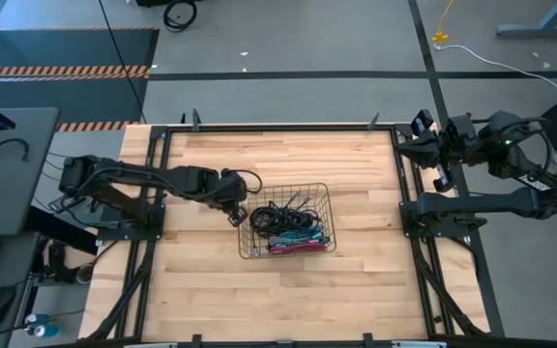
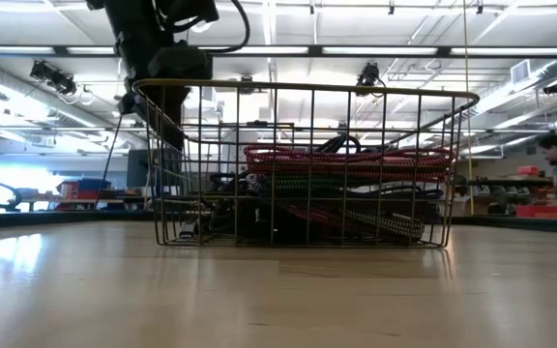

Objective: Pick and place USB-C Cables
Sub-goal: Adjust the wire basket

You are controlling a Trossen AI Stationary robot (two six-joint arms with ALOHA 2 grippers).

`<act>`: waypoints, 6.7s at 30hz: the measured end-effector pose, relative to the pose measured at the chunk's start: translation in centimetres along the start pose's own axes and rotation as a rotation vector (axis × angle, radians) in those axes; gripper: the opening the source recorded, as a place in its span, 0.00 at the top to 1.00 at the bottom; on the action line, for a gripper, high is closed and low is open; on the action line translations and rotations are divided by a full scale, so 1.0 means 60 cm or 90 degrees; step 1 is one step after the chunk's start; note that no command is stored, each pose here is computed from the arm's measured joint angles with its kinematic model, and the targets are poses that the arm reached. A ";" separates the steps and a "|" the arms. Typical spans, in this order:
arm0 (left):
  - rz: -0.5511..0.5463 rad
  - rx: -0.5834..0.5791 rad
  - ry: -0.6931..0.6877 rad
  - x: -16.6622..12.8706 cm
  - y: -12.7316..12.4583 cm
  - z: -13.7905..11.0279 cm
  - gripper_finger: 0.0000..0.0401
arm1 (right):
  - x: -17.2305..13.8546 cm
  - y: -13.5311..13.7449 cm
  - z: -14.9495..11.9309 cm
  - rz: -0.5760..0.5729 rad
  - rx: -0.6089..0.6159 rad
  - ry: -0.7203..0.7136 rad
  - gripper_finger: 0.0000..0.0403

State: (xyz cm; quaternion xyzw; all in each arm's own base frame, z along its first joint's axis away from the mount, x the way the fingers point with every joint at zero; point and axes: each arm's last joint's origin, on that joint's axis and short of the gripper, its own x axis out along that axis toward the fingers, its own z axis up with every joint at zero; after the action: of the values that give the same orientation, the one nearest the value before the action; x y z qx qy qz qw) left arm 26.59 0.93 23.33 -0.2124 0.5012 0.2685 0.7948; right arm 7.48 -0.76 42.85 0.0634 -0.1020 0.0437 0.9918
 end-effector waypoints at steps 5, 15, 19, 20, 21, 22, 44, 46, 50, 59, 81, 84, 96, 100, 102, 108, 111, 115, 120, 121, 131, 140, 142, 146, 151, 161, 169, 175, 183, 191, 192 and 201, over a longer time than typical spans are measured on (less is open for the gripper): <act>-0.010 0.002 -0.028 0.003 0.008 0.016 1.00 | 0.000 0.000 0.000 0.004 0.000 0.000 1.00; -0.023 0.024 -0.073 -0.006 0.019 0.047 1.00 | -0.003 0.001 0.000 0.004 -0.004 0.002 1.00; -0.064 0.068 -0.102 -0.051 0.010 0.071 1.00 | -0.016 0.005 0.002 0.001 -0.028 0.023 1.00; -0.065 0.077 -0.103 -0.064 0.009 0.077 1.00 | -0.023 0.008 0.006 0.000 -0.033 0.028 1.00; -0.063 0.088 -0.099 -0.079 0.009 0.080 1.00 | -0.027 0.010 0.008 -0.002 -0.034 0.038 1.00; -0.057 0.099 -0.091 -0.095 0.012 0.082 1.00 | -0.034 0.012 0.012 -0.006 -0.036 0.044 1.00; -0.122 0.071 -0.368 -0.354 0.068 -0.071 1.00 | -0.286 0.081 -0.039 -0.106 -0.011 -0.038 1.00; -0.122 0.080 -0.379 -0.354 0.071 -0.085 1.00 | -0.282 0.084 -0.044 -0.108 0.001 -0.023 1.00; -0.146 0.066 -0.391 -0.339 0.077 -0.116 1.00 | -0.271 0.090 -0.045 -0.098 0.006 -0.012 1.00; -0.282 0.095 -0.362 -0.283 0.091 -0.166 1.00 | -0.262 0.108 -0.031 -0.110 -0.011 -0.081 1.00; -0.470 0.145 -0.424 -0.110 0.127 -0.254 1.00 | -0.190 0.084 -0.072 -0.093 -0.021 -0.062 1.00; -0.436 0.143 -0.445 -0.089 0.127 -0.252 1.00 | -0.187 0.081 -0.076 -0.087 -0.021 -0.053 1.00; -0.369 0.185 -0.576 -0.091 0.151 -0.203 1.00 | -0.177 0.075 -0.093 -0.014 -0.051 -0.005 1.00; -0.365 0.174 -0.577 -0.088 0.161 -0.194 1.00 | -0.163 0.059 -0.123 0.038 -0.022 0.043 1.00; -0.364 0.169 -0.576 -0.087 0.165 -0.191 1.00 | -0.157 0.051 -0.141 0.056 -0.005 0.066 1.00; -0.356 0.158 -0.579 -0.086 0.171 -0.186 1.00 | -0.126 0.004 -0.202 -0.007 0.015 0.110 1.00; -0.353 0.154 -0.579 -0.086 0.172 -0.185 1.00 | -0.103 -0.029 -0.240 -0.034 0.002 0.080 1.00; -0.358 0.144 -0.574 -0.085 0.172 -0.185 1.00 | -0.079 -0.063 -0.295 -0.022 0.018 0.005 1.00; -0.361 0.147 -0.572 -0.085 0.172 -0.186 1.00 | -0.067 -0.071 -0.339 0.000 0.040 -0.039 1.00; -0.360 0.147 -0.572 -0.085 0.172 -0.186 1.00 | -0.066 -0.071 -0.344 -0.004 0.041 -0.038 1.00; -0.349 0.150 -0.573 -0.084 0.173 -0.186 1.00 | -0.038 -0.056 -0.398 -0.109 0.048 0.057 1.00; -0.307 0.188 -0.561 -0.077 0.174 -0.189 1.00 | -0.021 -0.037 -0.411 -0.139 -0.014 0.131 1.00; -0.294 0.209 -0.551 -0.073 0.173 -0.189 1.00 | -0.021 -0.034 -0.412 -0.127 -0.019 0.136 1.00; -0.271 0.247 -0.532 -0.062 0.171 -0.188 1.00 | -0.021 -0.031 -0.415 -0.111 -0.022 0.148 1.00; -0.276 0.289 -0.541 -0.061 0.166 -0.185 1.00 | -0.021 -0.029 -0.416 -0.095 -0.016 0.155 1.00; -0.330 0.229 -0.523 -0.073 0.184 -0.211 1.00 | -0.024 -0.028 -0.403 -0.095 0.020 0.105 1.00; -0.327 0.237 -0.585 -0.089 0.197 -0.225 1.00 | -0.025 -0.028 -0.403 -0.097 0.017 0.104 1.00; -0.276 0.189 -0.607 -0.014 0.191 -0.230 1.00 | -0.026 -0.029 -0.403 -0.109 0.004 0.104 1.00; -0.279 0.192 -0.666 0.010 0.186 -0.231 1.00 | -0.026 -0.029 -0.405 -0.111 0.019 0.111 1.00; -0.282 0.158 -0.638 0.016 0.185 -0.231 0.98 | -0.027 -0.033 -0.405 -0.172 0.102 0.093 0.99; -0.286 0.147 -0.636 0.016 0.185 -0.231 0.97 | -0.027 -0.034 -0.403 -0.189 0.112 0.080 0.98; -0.279 0.160 -0.677 0.009 0.185 -0.227 0.90 | -0.026 -0.035 -0.398 -0.202 0.097 0.061 0.92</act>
State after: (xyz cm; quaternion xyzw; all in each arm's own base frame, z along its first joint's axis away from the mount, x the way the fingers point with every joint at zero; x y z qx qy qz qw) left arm 10.41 1.27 16.54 -0.0514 0.0058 0.1063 0.9930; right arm 10.84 0.25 19.07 0.1517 -0.0398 -0.1026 0.9823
